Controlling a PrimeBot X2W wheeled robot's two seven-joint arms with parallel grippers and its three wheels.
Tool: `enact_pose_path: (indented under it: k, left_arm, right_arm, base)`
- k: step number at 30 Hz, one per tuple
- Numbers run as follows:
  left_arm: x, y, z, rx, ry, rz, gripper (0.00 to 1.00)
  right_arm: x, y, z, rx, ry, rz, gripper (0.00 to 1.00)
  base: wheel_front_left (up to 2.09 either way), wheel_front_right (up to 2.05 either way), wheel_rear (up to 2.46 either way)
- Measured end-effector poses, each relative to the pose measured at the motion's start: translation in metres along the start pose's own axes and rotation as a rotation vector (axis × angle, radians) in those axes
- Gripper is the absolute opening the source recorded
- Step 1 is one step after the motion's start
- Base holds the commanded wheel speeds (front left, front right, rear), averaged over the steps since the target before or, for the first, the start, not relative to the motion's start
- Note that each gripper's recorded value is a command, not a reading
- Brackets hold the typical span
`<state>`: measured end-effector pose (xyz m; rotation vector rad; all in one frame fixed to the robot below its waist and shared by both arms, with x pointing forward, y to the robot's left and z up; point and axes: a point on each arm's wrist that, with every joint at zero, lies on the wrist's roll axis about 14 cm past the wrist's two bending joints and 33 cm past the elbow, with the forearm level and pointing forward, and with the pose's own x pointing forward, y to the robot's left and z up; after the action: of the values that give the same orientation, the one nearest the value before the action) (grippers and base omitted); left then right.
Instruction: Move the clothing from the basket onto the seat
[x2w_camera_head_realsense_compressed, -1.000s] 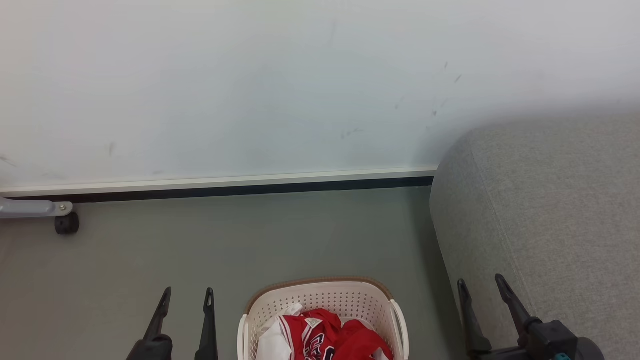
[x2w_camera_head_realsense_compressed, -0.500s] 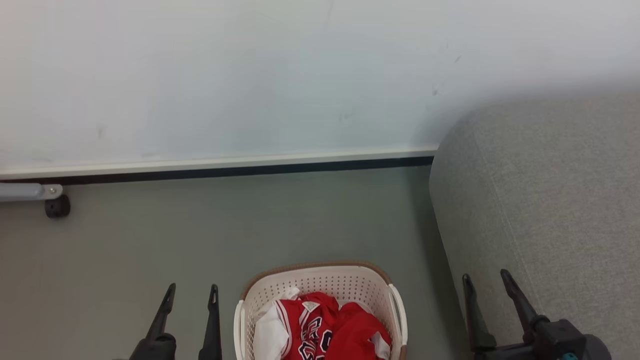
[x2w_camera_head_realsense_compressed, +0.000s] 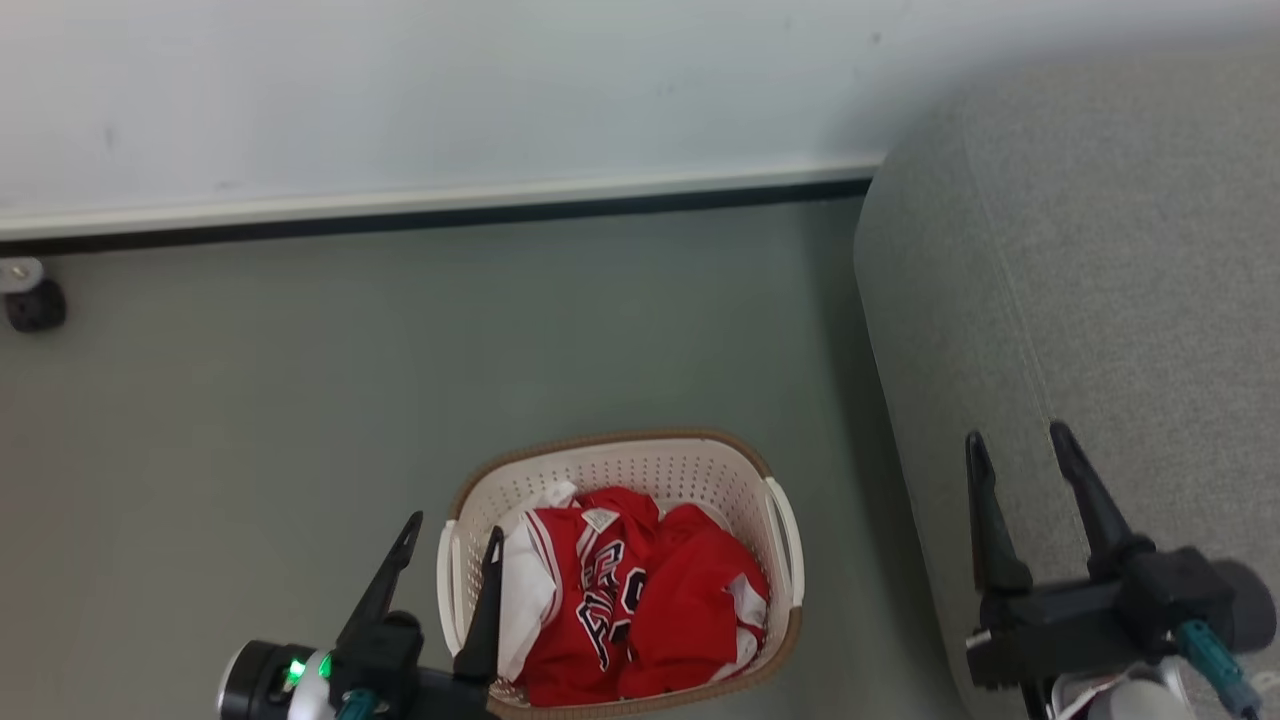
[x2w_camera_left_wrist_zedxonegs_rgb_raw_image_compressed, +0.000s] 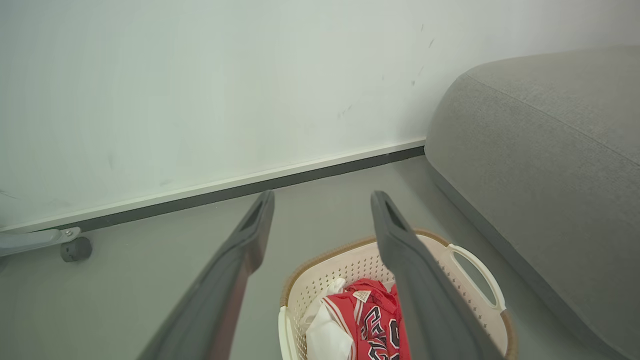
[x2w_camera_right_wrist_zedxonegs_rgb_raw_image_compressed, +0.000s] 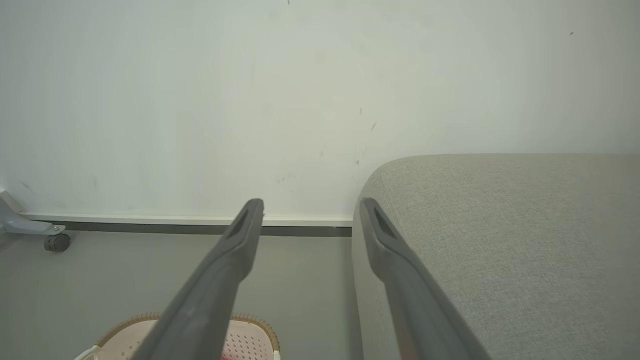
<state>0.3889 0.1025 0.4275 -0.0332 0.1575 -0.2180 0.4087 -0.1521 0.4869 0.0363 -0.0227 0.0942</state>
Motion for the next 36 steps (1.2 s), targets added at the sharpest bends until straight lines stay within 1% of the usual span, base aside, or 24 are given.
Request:
enact_pose_path:
  k: [4, 11, 16, 25, 27, 32, 36]
  left_arm:
    - [0.017, -0.019, -0.020, 0.004, 0.057, -0.077, 1.00]
    - [0.049, -0.051, -0.051, 0.021, 0.137, -0.207, 1.00]
    - [0.064, -0.068, -0.084, 0.028, 0.232, -0.279, 1.00]
    - [0.074, -0.096, -0.149, 0.043, 0.406, -0.414, 1.00]
    - [0.076, -0.106, -0.161, 0.063, 0.433, -0.463, 1.00]
    - [0.086, -0.114, -0.183, 0.063, 0.476, -0.496, 1.00]
    - [0.097, -0.124, -0.200, 0.058, 0.497, -0.534, 1.00]
  right_arm:
    - [0.021, -0.003, 0.008, -0.012, -0.041, 0.008, 1.00]
    - [0.046, -0.017, 0.008, -0.034, -0.064, -0.011, 1.00]
    - [0.052, -0.029, -0.006, -0.050, -0.038, -0.034, 1.00]
    - [0.063, -0.048, -0.025, -0.084, -0.009, -0.072, 1.00]
    - [0.065, -0.052, -0.032, -0.095, 0.003, -0.076, 1.00]
    - [0.074, -0.061, -0.035, -0.117, -0.006, -0.090, 1.00]
    - [0.080, -0.070, -0.044, -0.134, 0.005, -0.106, 1.00]
  base:
    - [0.00, 0.00, 0.00]
    - [0.00, 0.00, 0.00]
    - [0.00, 0.00, 0.00]
    - [0.00, 0.00, 0.00]
    - [0.00, 0.00, 0.00]
    - [0.00, 0.00, 0.00]
    - [0.00, 0.00, 0.00]
